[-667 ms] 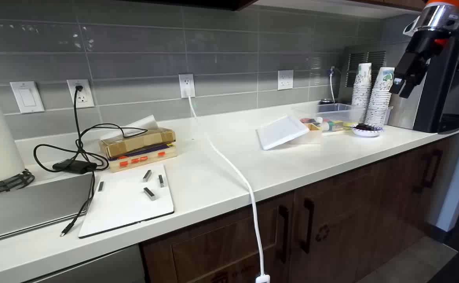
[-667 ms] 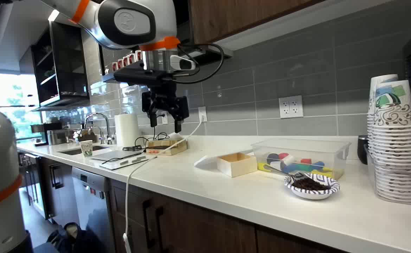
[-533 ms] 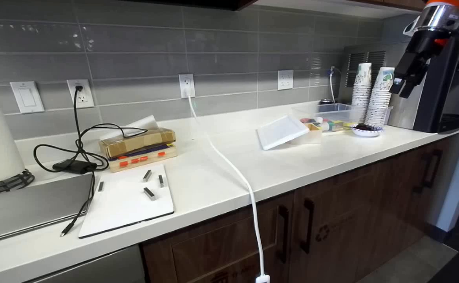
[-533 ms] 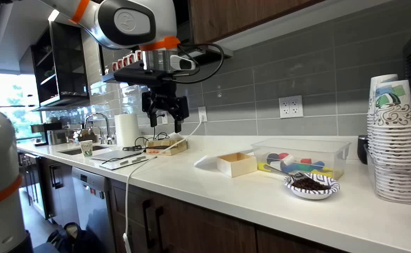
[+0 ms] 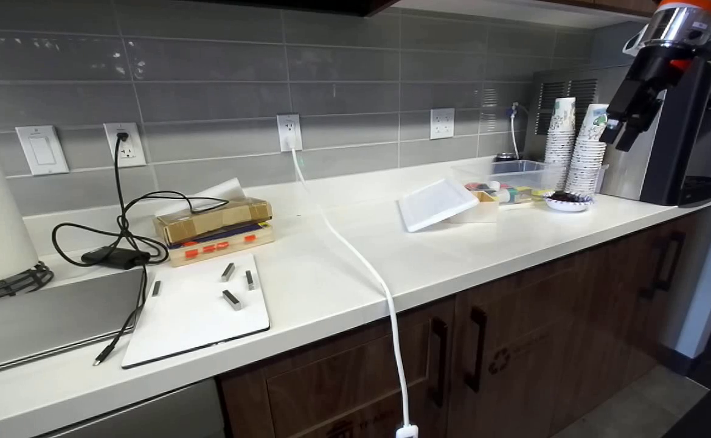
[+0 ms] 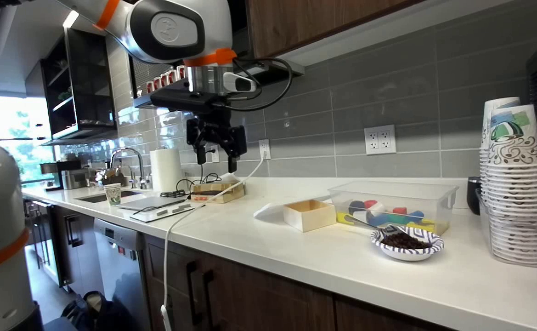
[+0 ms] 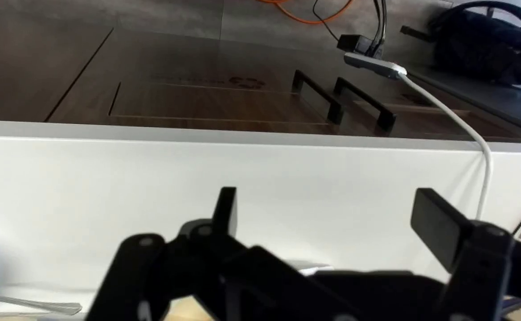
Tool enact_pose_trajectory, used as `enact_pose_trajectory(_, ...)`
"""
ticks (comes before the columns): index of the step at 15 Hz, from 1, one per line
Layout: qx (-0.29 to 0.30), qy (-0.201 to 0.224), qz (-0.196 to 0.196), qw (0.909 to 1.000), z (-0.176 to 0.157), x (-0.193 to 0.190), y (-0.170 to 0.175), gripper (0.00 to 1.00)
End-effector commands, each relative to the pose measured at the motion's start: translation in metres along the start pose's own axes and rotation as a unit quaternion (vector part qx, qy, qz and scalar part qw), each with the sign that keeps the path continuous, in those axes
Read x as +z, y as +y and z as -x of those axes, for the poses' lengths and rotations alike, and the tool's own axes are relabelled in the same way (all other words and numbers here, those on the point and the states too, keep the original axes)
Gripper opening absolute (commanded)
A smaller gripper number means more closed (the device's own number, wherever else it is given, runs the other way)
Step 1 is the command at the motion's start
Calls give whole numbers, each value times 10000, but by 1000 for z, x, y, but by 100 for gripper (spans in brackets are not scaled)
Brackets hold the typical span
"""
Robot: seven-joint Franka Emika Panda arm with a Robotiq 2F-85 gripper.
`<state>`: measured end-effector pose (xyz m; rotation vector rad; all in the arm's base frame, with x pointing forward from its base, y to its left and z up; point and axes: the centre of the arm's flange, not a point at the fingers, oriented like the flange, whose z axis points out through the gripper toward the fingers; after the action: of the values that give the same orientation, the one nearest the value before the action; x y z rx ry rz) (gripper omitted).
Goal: Put the white lid on top of the clear storage container.
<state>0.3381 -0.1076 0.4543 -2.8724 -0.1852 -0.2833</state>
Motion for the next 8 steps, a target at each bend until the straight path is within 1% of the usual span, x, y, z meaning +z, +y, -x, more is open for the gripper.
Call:
enact_pose_trajectory(1, 370, 116, -202, 9990, -51, -5, 4, 100)
enact_pose_trajectory(3, 583, 149, -325, 9977, -76, -10, 8, 100)
enact_pose_trajectory(5, 835, 250, -491, 9950, -108, -17, 16, 100)
enact_pose_trajectory(8, 1359, 565, -754, 9862, -161, -17, 29, 100)
